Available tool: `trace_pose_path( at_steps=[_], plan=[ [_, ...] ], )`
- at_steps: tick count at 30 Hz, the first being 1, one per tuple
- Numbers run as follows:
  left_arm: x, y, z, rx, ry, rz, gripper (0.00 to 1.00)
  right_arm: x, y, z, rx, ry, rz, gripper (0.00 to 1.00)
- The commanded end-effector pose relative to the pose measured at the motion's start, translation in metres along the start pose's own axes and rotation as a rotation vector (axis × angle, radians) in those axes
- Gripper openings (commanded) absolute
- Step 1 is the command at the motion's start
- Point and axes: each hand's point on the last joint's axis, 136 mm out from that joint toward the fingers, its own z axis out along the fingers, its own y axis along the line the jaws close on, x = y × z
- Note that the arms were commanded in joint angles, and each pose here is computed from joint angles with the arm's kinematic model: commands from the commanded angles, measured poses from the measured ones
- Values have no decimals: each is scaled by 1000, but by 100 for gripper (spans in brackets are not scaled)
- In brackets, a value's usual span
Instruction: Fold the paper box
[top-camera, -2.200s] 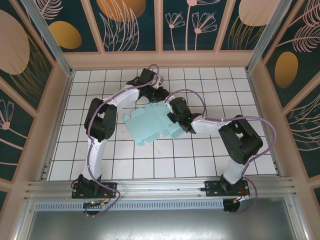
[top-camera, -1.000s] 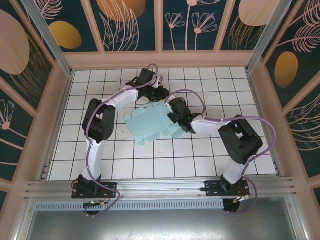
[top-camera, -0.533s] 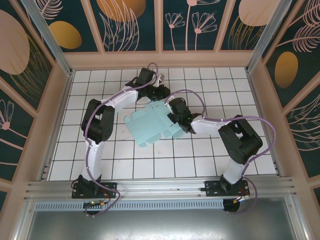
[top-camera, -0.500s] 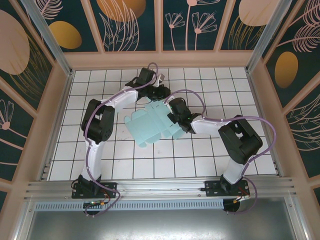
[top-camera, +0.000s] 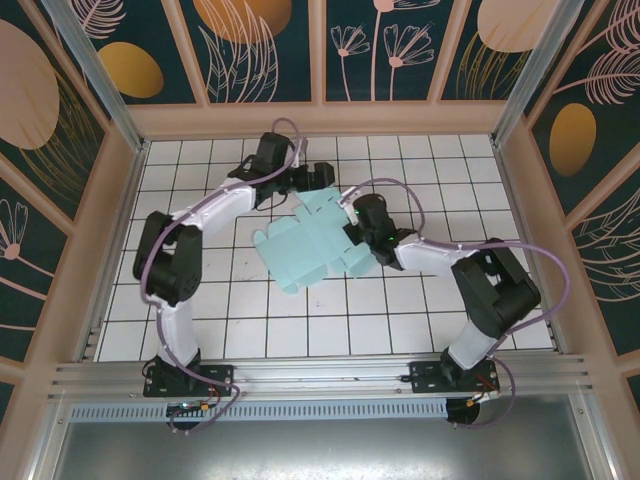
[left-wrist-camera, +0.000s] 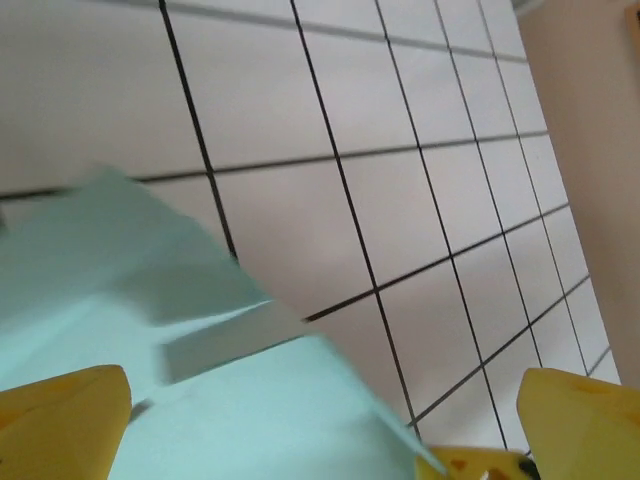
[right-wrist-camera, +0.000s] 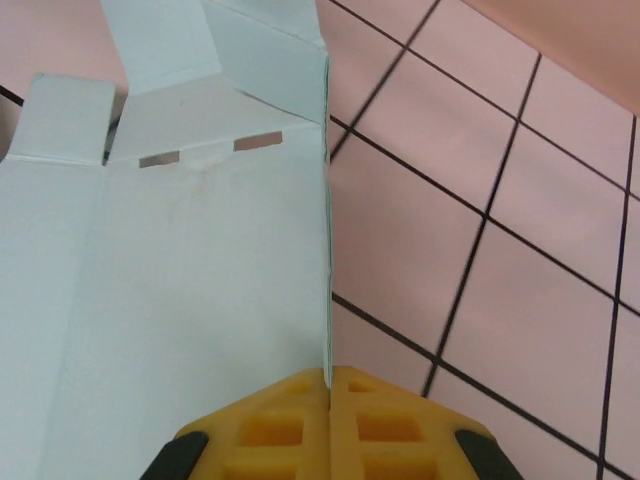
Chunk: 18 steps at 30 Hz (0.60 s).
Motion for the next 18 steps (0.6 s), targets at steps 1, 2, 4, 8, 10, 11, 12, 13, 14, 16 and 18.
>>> trace_pose_path(
  at_steps=[1, 2, 4, 8, 10, 11, 12, 13, 14, 16, 18],
  plan=[
    [-22, 12, -20, -49, -132, 152, 99, -15, -5, -18, -60, -112, 52, 0],
    [-17, 15, -22, -52, -123, 182, 99, -16, -6, -23, -76, -133, 65, 0],
    [-4, 19, -23, -22, -70, 229, 99, -17, -14, -31, -97, -167, 97, 0],
    [16, 38, -20, 2, -24, 261, 95, -18, -21, -49, -168, -229, 138, 0],
    [26, 43, -16, 19, 9, 281, 89, -16, -24, -54, -196, -243, 156, 0],
    [31, 43, -13, 42, 29, 290, 87, -15, -25, -56, -203, -244, 163, 0],
    [35, 42, -11, 71, 46, 299, 85, -15, -26, -58, -208, -246, 166, 0],
    [41, 39, -8, 107, 66, 310, 85, -14, -27, -60, -215, -248, 169, 0],
    [45, 37, -7, 136, 80, 320, 84, -13, -26, -61, -224, -248, 172, 0],
    [51, 29, -4, 200, 102, 332, 83, -13, -26, -63, -235, -252, 178, 0],
    [57, 20, -3, 273, 123, 344, 82, -12, -24, -63, -249, -252, 180, 0]
  ],
)
